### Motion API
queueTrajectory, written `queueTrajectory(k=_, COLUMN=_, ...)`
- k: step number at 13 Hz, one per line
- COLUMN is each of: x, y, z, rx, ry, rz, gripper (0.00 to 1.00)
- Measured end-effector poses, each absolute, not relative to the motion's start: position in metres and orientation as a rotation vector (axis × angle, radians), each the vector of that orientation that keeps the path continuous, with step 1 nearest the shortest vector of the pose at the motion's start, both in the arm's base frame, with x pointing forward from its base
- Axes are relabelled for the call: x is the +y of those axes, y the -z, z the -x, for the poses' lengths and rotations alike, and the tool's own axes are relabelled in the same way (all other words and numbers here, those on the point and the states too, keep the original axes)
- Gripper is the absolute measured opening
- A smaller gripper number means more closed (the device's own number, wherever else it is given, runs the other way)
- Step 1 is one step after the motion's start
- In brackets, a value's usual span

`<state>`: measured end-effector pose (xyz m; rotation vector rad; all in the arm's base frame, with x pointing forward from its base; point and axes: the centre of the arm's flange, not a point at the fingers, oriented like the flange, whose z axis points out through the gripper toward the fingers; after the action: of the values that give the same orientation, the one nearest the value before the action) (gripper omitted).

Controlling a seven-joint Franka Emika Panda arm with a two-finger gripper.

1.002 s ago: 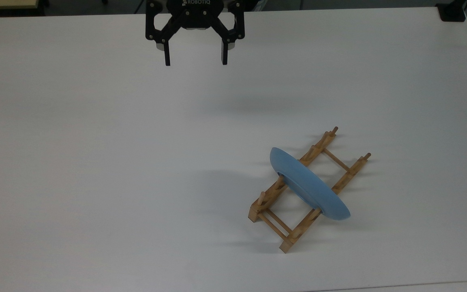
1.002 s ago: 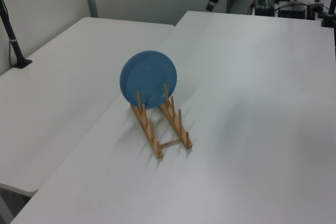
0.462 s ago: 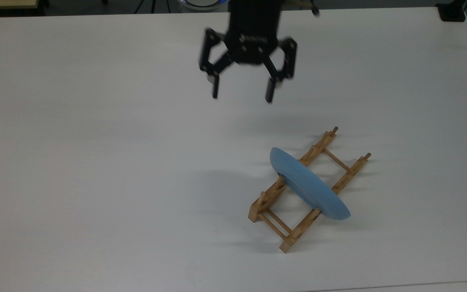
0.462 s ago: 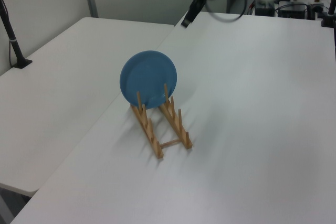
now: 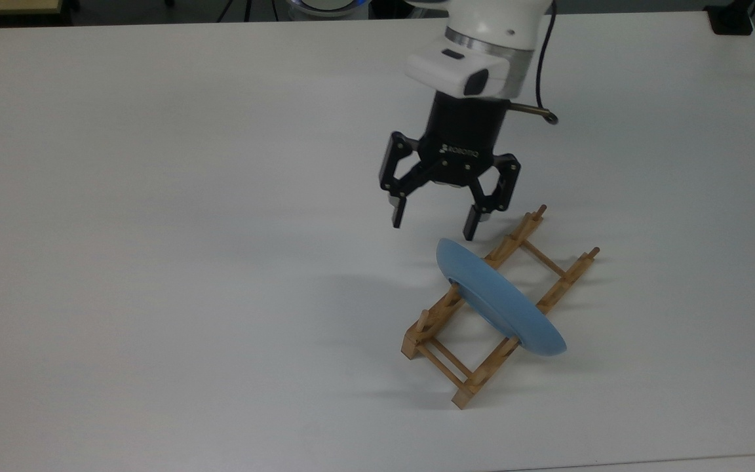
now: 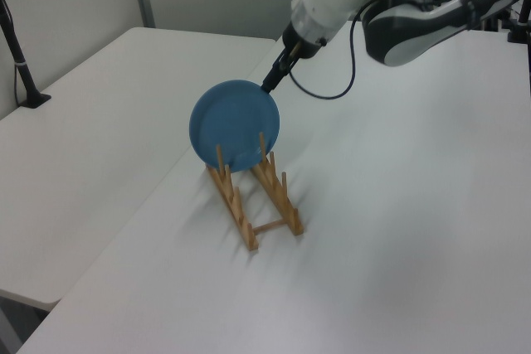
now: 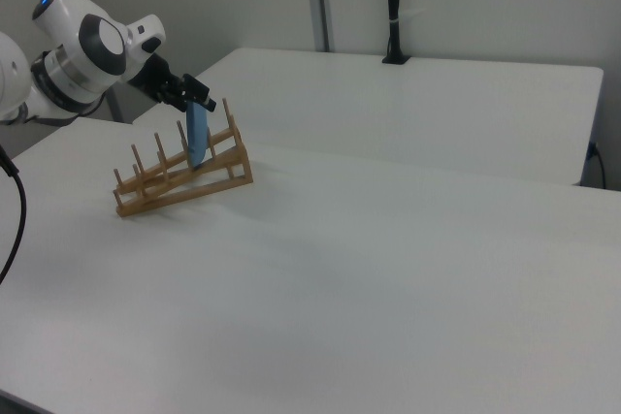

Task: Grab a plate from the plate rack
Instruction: 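Move the open gripper down toward the blue plate's rim in the rack, then close the gripper on the blue plate's rim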

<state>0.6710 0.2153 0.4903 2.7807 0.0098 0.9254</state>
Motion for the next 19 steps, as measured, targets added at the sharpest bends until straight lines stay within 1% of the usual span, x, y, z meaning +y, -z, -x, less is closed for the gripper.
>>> queueTrajectory(k=5, x=0.230, y=-0.487, z=-0.673, rx=0.022, ry=-0.936, rz=-2.788, gripper=0.91)
queueTrajectory(k=8, x=0.246, y=-0.478, z=-0.673, rx=0.039, ry=-0.939, rz=-2.792, gripper=0.85)
queueTrajectory(k=9, x=0.248, y=-0.477, z=-0.674, rx=0.037, ry=-0.943, rz=-2.790, gripper=0.81)
queueTrajectory(k=10, x=0.249, y=-0.476, z=-0.675, rx=0.035, ry=-0.946, rz=-2.787, gripper=0.70)
queueTrajectory(k=12, x=0.250, y=-0.472, z=-0.678, rx=0.030, ry=-0.948, rz=-2.782, gripper=0.44)
queueTrajectory(k=15, x=0.249, y=-0.469, z=-0.679, rx=0.060, ry=-0.959, rz=-2.745, gripper=0.41)
queueTrajectory(k=17, x=0.248, y=-0.466, z=-0.680, rx=0.071, ry=-0.960, rz=-2.731, gripper=0.37)
queueTrajectory(k=18, x=0.248, y=-0.465, z=-0.680, rx=0.082, ry=-0.962, rz=-2.719, gripper=0.30)
queueTrajectory(k=19, x=0.247, y=-0.464, z=-0.681, rx=0.093, ry=-0.966, rz=-2.706, gripper=0.18)
